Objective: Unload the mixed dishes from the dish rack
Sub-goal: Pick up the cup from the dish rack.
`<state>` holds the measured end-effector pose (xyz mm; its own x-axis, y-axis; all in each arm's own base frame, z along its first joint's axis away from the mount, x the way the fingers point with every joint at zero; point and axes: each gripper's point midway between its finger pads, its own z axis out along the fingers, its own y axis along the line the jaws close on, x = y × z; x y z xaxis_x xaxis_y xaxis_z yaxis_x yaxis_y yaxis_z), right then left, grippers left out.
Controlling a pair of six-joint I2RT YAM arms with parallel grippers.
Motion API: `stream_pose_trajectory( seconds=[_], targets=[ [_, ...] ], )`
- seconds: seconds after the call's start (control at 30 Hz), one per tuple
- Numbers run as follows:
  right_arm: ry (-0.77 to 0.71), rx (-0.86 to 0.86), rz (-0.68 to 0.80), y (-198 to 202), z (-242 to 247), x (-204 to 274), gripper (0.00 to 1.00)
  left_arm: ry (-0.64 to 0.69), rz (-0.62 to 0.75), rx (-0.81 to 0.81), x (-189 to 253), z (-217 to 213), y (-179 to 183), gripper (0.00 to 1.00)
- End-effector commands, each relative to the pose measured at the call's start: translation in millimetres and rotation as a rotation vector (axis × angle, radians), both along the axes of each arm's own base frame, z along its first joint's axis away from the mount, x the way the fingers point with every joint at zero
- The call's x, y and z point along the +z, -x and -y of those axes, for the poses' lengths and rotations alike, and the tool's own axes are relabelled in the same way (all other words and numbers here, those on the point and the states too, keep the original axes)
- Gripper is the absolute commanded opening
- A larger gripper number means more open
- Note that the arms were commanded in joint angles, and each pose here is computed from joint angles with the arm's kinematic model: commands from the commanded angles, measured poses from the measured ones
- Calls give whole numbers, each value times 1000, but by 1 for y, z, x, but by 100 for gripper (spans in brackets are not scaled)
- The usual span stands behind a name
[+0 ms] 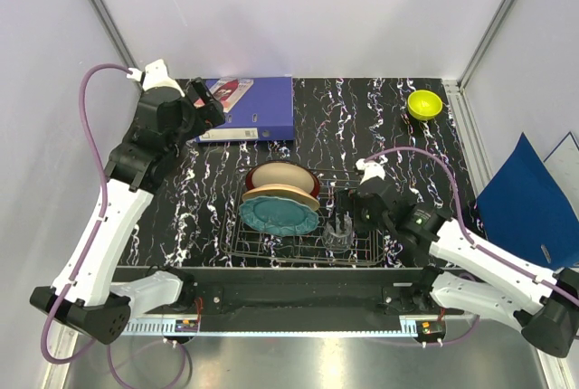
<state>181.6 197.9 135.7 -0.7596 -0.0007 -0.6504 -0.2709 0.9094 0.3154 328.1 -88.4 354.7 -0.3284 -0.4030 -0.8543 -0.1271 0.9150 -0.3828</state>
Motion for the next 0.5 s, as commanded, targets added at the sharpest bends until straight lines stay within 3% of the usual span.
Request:
stream_pose_trajectory(
  seconds=[0.0,0.47],
  targets=[
    [28,7,-2,0,-6,-4,100,16,71,-10,16,3,-1,99],
    [75,42,-40,-2,-25,-31,100,8,39,-22,-1,7,0,99]
  ],
)
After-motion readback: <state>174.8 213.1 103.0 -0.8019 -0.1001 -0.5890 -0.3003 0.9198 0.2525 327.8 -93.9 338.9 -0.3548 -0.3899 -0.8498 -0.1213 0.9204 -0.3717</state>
